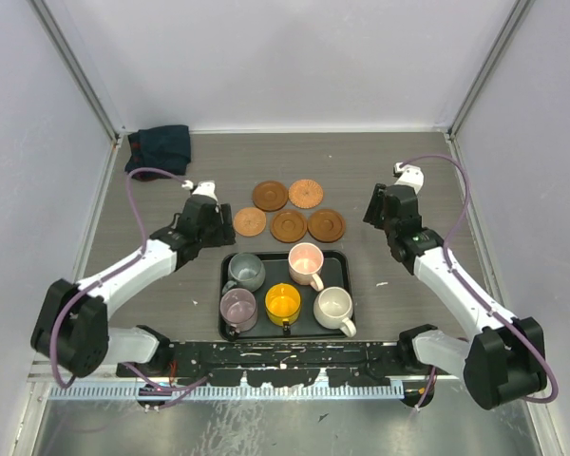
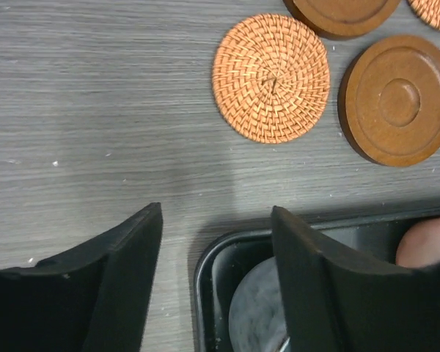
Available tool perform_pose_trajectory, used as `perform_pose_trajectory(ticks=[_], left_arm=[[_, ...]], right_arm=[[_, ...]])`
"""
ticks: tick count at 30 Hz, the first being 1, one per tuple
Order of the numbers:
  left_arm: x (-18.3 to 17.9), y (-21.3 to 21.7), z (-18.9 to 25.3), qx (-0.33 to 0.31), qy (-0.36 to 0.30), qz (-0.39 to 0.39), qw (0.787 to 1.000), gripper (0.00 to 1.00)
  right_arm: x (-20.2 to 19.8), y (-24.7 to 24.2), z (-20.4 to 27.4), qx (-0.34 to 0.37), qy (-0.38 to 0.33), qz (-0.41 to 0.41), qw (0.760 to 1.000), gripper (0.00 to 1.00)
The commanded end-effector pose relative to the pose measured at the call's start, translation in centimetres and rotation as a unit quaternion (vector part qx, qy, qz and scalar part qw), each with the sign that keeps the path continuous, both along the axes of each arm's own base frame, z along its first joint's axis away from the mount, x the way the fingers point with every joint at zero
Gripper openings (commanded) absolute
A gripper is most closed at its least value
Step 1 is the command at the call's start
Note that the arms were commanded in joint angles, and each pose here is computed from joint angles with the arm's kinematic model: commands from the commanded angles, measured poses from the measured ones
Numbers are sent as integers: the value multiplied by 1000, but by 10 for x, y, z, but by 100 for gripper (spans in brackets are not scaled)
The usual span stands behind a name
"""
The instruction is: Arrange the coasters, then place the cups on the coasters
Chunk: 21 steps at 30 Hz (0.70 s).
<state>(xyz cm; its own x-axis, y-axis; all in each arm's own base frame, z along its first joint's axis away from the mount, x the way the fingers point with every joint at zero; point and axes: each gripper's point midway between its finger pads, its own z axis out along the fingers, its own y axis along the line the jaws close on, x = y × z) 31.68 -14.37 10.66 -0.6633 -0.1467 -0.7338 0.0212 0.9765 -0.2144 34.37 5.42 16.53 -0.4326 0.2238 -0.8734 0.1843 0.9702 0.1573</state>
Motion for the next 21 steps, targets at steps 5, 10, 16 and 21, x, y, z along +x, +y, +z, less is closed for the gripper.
perform_pose_trajectory(ticks=[5, 10, 16, 21], left_arm=[[38, -49, 17, -64, -44, -67, 995, 1], [48, -64, 2, -69, -24, -91, 993, 0], [69, -76, -9, -65, -10, -92, 994, 0], [82, -84, -19, -63, 4, -94, 994, 0]], right_arm=[[19, 45, 1, 43, -2, 106, 993, 10], [28, 61, -15, 61, 23, 134, 989, 1], [42, 77, -27, 76, 40, 158, 984, 1], [52, 93, -41, 90, 62, 185, 977, 1]])
